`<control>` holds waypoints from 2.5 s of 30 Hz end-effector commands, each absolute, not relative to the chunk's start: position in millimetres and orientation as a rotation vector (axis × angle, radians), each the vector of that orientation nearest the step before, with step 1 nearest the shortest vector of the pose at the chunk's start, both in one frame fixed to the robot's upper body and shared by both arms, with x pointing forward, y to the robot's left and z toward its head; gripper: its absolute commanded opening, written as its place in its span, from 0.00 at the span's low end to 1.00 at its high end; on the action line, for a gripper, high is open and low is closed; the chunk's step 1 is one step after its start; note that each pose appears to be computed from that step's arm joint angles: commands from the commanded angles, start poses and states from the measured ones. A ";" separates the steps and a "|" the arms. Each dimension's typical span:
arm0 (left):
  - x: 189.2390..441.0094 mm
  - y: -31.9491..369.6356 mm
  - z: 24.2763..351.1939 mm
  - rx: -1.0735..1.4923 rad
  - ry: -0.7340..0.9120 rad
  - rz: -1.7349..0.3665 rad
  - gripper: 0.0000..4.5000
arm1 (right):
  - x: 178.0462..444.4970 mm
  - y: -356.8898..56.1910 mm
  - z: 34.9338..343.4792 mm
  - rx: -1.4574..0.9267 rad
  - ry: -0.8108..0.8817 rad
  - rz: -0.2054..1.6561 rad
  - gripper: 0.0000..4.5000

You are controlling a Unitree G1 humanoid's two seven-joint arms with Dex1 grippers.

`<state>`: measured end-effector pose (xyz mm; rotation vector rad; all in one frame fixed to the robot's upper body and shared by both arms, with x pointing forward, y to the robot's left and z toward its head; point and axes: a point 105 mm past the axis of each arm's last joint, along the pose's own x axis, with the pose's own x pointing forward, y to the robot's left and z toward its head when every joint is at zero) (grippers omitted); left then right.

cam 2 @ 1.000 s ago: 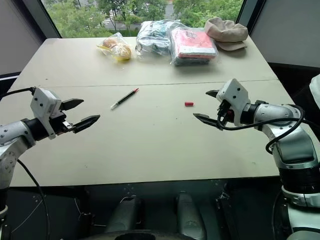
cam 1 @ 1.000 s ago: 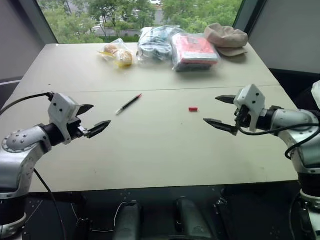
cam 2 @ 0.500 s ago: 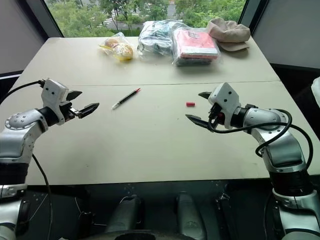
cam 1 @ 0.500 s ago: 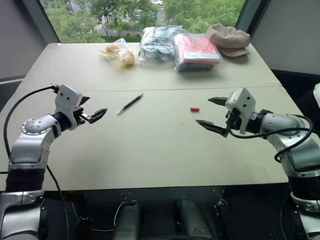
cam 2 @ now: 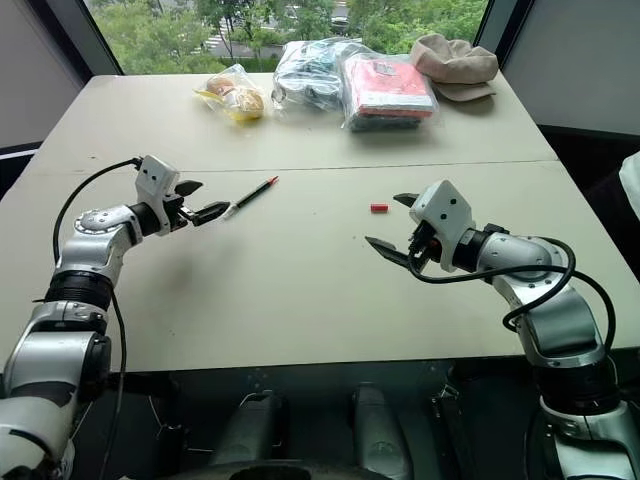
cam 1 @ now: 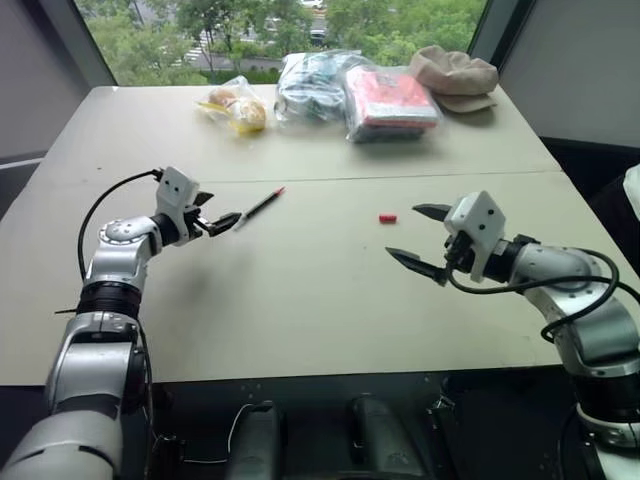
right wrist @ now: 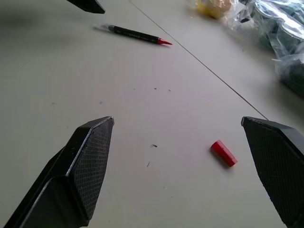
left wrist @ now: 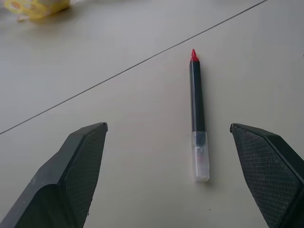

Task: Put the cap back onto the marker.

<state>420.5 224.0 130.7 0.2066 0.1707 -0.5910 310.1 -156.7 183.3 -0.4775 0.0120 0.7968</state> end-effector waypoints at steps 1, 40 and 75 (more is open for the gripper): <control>426.5 215.9 134.0 0.240 0.159 -0.617 0.97 | 307.0 -152.3 196.7 -0.500 -0.048 0.787 0.99; 440.5 189.4 101.4 0.296 0.311 -0.568 0.45 | 299.2 -164.5 200.2 -0.525 -0.052 0.684 1.00; 369.4 181.0 181.7 0.310 -0.013 -0.803 0.01 | 364.4 -177.9 166.6 -0.434 0.016 0.772 1.00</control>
